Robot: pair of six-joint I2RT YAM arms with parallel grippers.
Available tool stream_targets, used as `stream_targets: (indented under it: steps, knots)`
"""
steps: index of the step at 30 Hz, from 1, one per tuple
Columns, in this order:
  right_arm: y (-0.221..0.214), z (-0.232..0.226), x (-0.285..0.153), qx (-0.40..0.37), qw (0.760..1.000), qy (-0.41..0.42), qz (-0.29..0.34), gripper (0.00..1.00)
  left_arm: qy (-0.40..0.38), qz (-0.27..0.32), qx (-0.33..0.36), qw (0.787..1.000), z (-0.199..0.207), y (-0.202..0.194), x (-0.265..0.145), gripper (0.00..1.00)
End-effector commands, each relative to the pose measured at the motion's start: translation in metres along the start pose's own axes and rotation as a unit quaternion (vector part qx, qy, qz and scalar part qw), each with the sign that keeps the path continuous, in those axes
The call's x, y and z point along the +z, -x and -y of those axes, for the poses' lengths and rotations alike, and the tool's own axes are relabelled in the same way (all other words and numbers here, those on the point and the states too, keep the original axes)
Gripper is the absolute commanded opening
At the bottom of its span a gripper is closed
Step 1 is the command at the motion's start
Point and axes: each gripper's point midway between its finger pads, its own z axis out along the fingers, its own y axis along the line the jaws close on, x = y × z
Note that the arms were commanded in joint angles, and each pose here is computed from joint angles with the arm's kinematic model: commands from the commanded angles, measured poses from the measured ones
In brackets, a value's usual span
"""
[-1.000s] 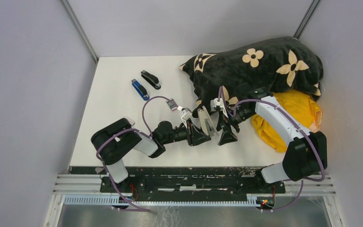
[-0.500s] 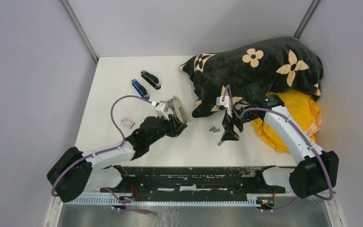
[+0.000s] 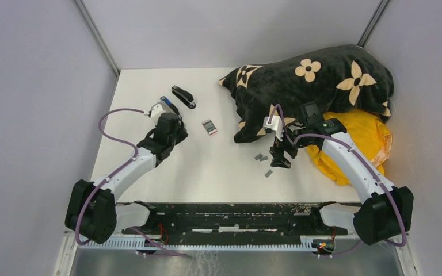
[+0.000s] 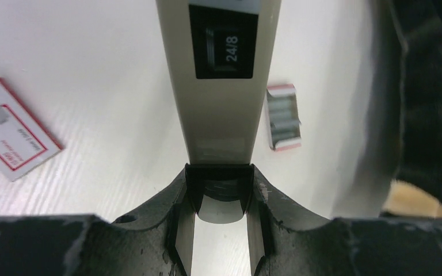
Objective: Unload the staples from the stapler
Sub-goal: Place the stapler at the center of the board.
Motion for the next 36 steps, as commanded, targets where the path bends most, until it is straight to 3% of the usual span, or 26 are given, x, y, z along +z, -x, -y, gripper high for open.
stream_targets:
  steps: [1, 4, 12, 16, 28, 36]
  knots:
    - [0.002, 0.009, 0.0, -0.007, 1.0, -0.022, 0.002, 0.9, 0.081, 0.079, -0.095, 0.989, -0.013, 0.056, 0.006, 0.12]
    - [0.0, 0.01, 0.0, -0.008, 1.0, -0.023, 0.0, 0.9, 0.088, 0.075, -0.128, 0.985, -0.025, 0.063, 0.019, 0.03]
    - [-0.003, 0.01, 0.003, -0.008, 1.0, -0.019, -0.005, 0.9, 0.123, 0.04, -0.156, 0.979, -0.039, 0.082, 0.051, 0.03]
    - [-0.003, 0.01, 0.004, -0.009, 1.0, -0.018, -0.005, 0.9, 0.137, 0.018, -0.175, 0.975, -0.048, 0.087, 0.065, 0.12]
    - [-0.007, 0.01, 0.007, -0.011, 1.0, -0.015, -0.013, 0.9, 0.116, -0.081, -0.228, 0.963, -0.059, 0.067, 0.101, 0.18]
    - [-0.007, 0.009, 0.01, -0.012, 1.0, -0.012, -0.018, 0.9, 0.124, -0.14, -0.238, 0.953, -0.065, 0.059, 0.115, 0.32]
